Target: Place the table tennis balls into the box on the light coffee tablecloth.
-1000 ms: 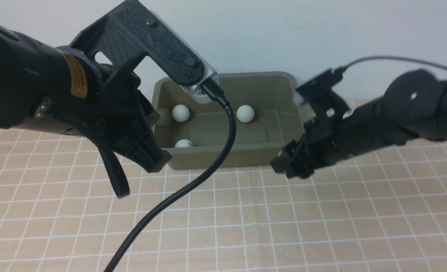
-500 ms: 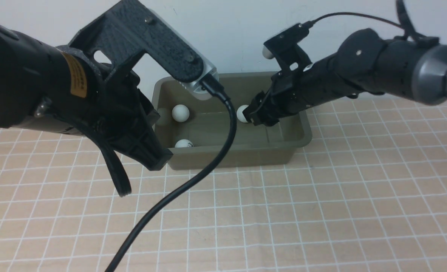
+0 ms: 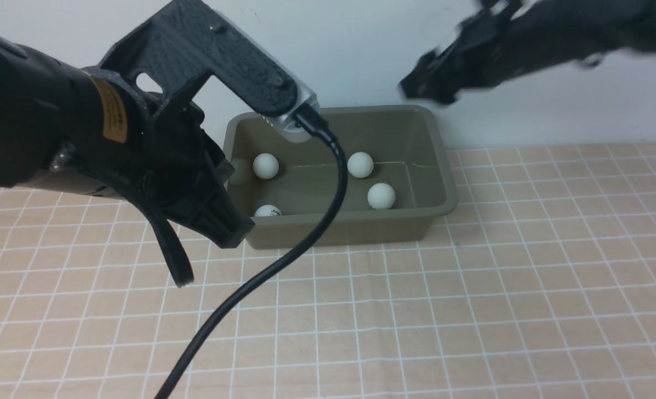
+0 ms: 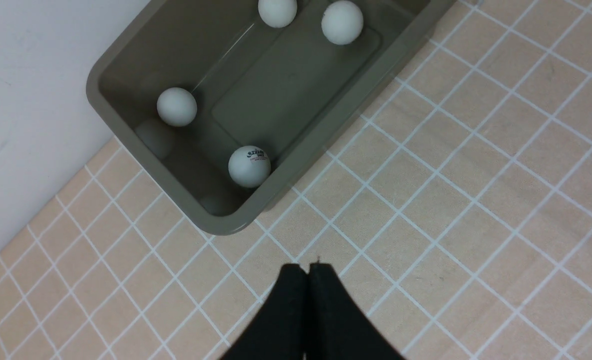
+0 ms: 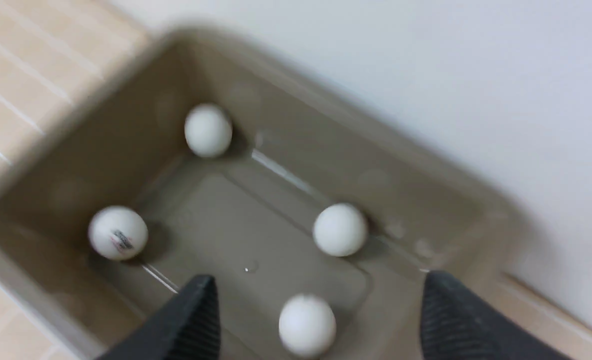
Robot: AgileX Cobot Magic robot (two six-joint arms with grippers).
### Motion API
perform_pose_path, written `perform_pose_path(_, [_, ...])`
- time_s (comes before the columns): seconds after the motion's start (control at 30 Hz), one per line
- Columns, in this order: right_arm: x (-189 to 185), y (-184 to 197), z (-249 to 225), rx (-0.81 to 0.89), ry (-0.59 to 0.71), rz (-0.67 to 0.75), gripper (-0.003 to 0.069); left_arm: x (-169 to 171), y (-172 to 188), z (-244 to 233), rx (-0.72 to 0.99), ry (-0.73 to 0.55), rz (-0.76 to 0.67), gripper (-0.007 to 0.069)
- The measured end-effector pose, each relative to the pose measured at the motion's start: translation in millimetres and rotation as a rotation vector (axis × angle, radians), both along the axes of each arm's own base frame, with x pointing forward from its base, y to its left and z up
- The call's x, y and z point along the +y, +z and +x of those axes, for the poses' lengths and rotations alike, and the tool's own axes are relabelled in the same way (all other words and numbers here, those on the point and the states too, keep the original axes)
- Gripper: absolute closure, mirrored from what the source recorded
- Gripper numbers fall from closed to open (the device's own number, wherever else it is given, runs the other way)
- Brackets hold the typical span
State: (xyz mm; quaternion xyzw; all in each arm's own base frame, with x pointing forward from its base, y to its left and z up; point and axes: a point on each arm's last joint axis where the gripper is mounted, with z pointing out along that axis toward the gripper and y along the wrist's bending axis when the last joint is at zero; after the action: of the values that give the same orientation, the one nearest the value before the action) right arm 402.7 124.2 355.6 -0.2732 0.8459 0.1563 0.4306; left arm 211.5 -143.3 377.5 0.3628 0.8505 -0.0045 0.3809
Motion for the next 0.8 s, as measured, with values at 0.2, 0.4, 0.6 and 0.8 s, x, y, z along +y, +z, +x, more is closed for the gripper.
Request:
perform_pose_path(0.2, [-74.2, 73.5, -68.5, 0.04, -0.072, -0.064, 0.0416, -0.8, 1.0, 0.7, -0.013, -0.004, -0.009, 0.0694])
perform_pose_path(0.4, [-105.9, 116.1, -126.1, -0.011, -0.154, -0.059, 0.064, -3.1, 4.0, 2.8, -0.049, -0.011, -0.039, 0.0694])
perform_pose_path(0.6, [-99.2, 137.2, -191.4, -0.095, -0.148, -0.004, 0.0674, -4.3, 5.7, 3.8, -0.061, 0.002, -0.072, 0.0694])
perform_pose_path(0.8, [-93.8, 119.2, -260.3, -0.115, -0.148, 0.001, 0.0675, -4.8, 6.3, 4.2, -0.067, 0.001, -0.079, 0.0694])
